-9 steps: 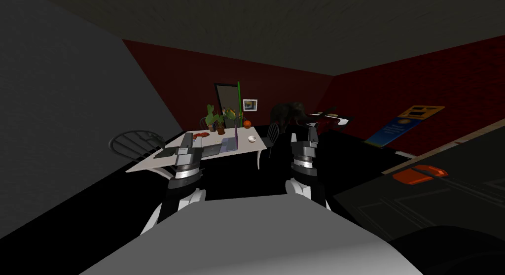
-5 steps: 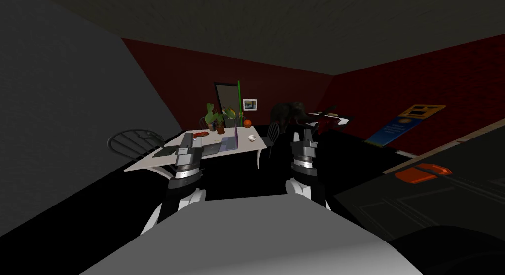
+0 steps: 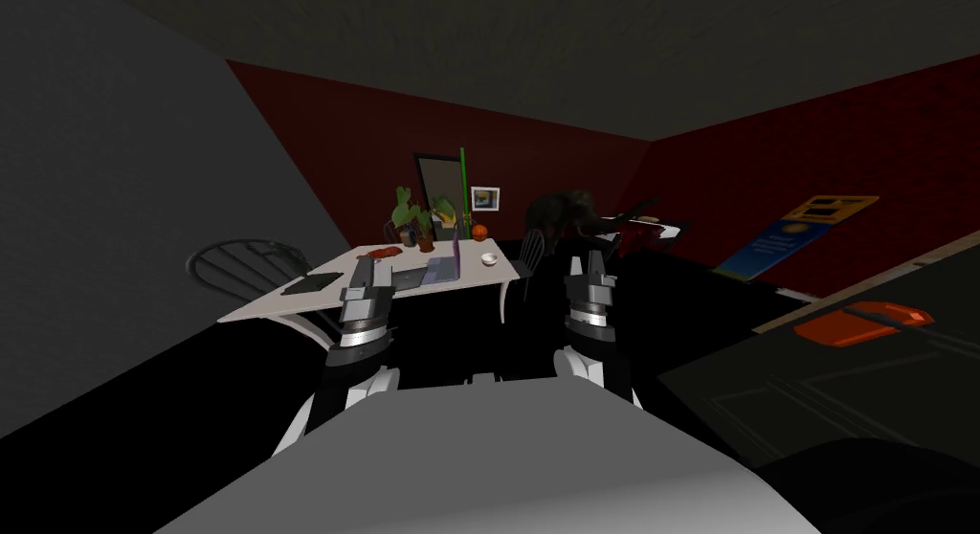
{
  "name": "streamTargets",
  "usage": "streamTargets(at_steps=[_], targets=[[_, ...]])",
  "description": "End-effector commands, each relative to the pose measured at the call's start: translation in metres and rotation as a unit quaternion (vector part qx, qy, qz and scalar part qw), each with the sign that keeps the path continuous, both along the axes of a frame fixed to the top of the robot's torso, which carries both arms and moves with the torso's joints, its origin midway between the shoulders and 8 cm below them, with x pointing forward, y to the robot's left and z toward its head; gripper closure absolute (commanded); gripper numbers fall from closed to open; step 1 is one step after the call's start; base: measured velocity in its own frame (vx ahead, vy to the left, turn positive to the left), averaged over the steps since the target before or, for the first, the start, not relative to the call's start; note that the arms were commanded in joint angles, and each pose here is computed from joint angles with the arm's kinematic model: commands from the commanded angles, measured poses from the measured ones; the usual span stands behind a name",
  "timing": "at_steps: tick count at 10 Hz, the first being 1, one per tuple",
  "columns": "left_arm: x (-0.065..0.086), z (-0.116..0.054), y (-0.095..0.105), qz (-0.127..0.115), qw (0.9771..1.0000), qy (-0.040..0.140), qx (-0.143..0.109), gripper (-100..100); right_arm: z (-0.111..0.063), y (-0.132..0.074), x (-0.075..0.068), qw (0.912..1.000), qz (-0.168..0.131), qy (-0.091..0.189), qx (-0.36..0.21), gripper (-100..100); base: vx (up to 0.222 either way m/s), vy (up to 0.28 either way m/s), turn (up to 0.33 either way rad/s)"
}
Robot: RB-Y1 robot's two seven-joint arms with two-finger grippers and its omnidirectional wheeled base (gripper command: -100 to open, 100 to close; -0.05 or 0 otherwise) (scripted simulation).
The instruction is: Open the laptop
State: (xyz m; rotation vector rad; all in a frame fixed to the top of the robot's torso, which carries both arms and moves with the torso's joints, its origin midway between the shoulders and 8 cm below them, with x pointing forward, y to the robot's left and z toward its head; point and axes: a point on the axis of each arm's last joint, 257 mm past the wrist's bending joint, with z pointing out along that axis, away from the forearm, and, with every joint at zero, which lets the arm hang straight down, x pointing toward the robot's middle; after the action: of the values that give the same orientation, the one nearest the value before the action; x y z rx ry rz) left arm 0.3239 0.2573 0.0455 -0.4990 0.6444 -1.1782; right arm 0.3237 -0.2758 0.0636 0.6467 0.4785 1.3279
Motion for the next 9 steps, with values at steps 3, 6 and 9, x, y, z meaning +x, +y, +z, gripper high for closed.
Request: streamTargets(at_steps=[3, 6, 9], targets=[[0.007, -0.009, -0.005, -0.007, 0.9989, 0.024, 0.039, -100, 0.0, 0.0, 0.0, 1.0, 0.0, 0.0, 0.0, 0, 0.036, -0.02, 0.003], [0.018, -0.026, -0.001, 0.006, 0.9951, 0.064, 0.075, -100, 0.0, 0.0, 0.0, 1.0, 0.0, 0.0, 0.0, 0, 0.116, -0.063, 0.009], [0.03, -0.046, 0.011, 0.032, 0.989, 0.106, 0.098, -100, 0.0, 0.0, 0.0, 1.0, 0.0, 0.0, 0.0, 0, 0.139, -0.078, 0.008]])
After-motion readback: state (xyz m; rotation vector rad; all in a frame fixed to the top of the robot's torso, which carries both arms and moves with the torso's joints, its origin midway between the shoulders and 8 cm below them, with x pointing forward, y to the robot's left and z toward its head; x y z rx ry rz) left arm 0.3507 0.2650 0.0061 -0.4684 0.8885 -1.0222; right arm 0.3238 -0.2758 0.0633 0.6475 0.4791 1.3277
